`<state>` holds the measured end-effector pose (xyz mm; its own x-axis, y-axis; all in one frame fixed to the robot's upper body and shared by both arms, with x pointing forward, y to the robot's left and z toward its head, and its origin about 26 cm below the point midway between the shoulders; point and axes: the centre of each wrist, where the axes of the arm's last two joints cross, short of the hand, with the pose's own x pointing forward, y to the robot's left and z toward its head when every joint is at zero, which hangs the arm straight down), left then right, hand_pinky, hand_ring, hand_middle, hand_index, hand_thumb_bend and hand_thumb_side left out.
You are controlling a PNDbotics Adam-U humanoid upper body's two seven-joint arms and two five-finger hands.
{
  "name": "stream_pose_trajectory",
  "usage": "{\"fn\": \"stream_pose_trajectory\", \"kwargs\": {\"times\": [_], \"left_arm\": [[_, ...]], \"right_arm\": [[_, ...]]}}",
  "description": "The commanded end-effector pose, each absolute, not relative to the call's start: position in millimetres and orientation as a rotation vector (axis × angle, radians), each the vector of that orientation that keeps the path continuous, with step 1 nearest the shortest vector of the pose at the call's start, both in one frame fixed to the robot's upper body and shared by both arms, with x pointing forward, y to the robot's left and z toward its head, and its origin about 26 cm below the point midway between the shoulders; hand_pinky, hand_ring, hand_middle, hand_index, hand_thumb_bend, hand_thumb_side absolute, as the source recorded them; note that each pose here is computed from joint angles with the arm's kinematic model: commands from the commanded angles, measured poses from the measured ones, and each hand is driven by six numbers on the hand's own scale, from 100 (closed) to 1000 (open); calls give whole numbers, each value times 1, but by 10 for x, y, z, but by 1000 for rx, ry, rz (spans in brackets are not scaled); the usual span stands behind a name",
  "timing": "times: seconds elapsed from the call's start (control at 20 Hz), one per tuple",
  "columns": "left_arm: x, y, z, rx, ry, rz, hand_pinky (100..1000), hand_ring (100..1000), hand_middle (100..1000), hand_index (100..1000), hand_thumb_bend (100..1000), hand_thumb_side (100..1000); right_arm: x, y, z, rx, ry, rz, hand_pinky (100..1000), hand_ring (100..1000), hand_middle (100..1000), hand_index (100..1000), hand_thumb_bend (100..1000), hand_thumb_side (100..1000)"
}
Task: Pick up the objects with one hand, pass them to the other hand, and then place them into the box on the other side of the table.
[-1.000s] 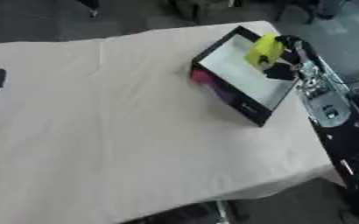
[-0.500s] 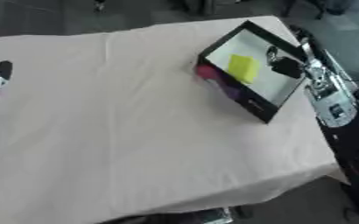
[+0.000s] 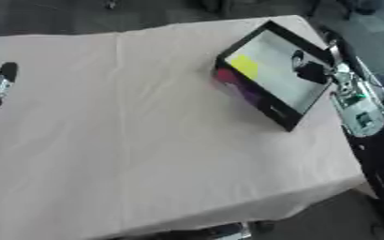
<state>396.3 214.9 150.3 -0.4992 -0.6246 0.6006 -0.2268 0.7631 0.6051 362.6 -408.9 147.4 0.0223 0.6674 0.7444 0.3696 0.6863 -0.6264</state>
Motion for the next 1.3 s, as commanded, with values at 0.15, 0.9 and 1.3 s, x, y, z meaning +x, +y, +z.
{"fn": "stream_pose_trajectory", "kwargs": {"times": [0.15,0.9,1.3], "left_arm": [[3981,2255,1697,679,-2110,-522,722,586,647,798,434,525],[3986,3288,1849,824,-1828,-412,745,647,711,818,363,591],[3987,3857,2120,976,-1625,-550,755,677,726,825,397,512]], "right_arm": [[3555,-3947,1796,-600,-1843,178,1000,1000,1000,1000,100,578],[3377,-3751,2011,-453,-2014,131,1000,1000,1000,1000,100,555],[3361,-3774,1988,-477,-1995,143,1000,1000,1000,1000,100,558]]}}
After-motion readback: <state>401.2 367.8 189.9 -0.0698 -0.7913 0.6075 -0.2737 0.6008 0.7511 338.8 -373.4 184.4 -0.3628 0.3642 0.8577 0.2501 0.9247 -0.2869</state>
